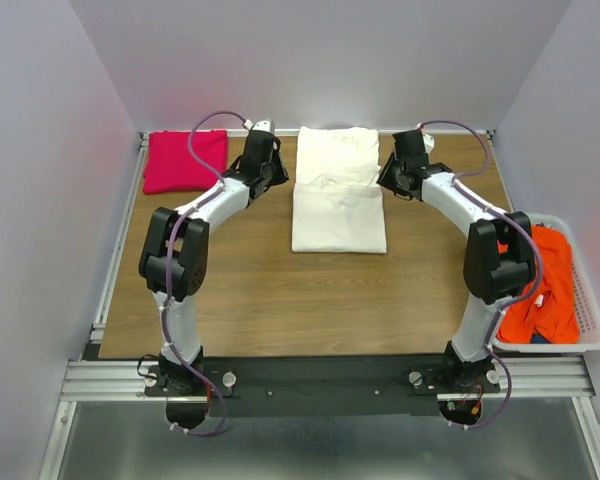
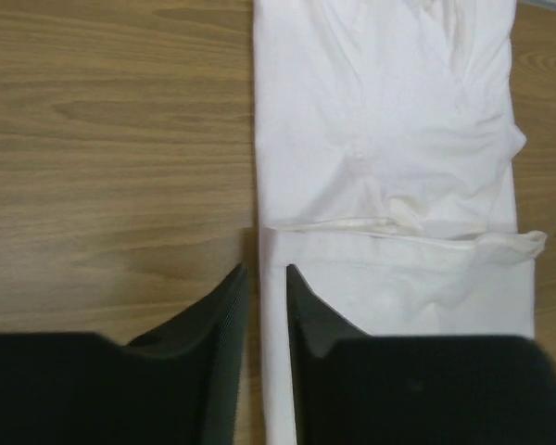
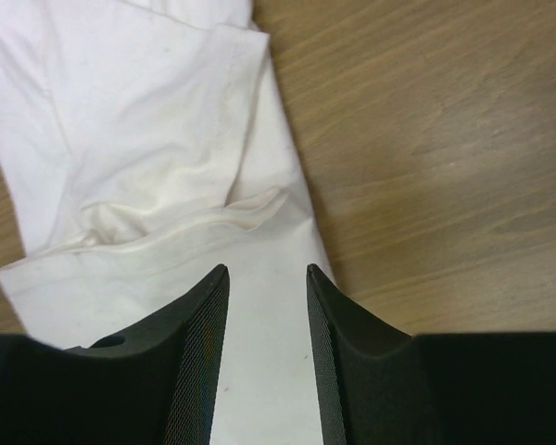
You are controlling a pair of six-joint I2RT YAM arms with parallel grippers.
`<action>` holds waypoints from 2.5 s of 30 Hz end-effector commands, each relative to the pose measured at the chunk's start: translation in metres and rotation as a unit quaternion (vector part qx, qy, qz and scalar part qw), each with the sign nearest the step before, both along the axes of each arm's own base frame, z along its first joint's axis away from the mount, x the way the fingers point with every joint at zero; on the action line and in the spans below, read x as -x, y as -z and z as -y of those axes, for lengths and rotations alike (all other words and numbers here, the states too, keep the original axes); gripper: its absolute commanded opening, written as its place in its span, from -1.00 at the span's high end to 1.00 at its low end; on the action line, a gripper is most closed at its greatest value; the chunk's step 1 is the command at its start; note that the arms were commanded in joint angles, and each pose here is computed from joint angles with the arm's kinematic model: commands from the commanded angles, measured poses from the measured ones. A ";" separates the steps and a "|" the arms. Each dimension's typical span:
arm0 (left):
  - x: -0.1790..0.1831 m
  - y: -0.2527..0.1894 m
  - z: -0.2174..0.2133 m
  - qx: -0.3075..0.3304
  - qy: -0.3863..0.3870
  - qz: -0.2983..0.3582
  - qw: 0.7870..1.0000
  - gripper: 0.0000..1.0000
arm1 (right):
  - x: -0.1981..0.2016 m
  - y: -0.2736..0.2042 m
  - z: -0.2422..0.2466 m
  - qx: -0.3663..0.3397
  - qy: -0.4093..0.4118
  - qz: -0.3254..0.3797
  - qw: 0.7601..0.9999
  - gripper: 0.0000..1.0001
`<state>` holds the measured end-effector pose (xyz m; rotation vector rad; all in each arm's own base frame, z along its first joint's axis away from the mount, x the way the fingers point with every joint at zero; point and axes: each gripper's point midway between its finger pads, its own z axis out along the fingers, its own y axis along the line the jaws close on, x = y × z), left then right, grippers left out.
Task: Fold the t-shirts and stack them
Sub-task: Fold the tshirt
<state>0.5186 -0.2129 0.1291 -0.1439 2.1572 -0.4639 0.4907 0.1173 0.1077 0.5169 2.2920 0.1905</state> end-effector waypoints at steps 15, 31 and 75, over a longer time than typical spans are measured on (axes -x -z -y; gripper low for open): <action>0.012 0.030 0.096 0.025 0.108 -0.021 0.994 1.00 | -0.014 0.039 -0.100 0.020 -0.158 -0.007 0.987 0.13; 0.003 0.118 0.077 -0.006 0.069 -0.108 0.992 1.00 | -0.016 0.117 -0.082 0.026 -0.111 -0.075 0.991 0.19; 0.182 0.069 0.003 0.053 0.026 -0.079 0.995 1.00 | 0.176 0.064 -0.128 -0.020 -0.197 -0.053 0.979 0.16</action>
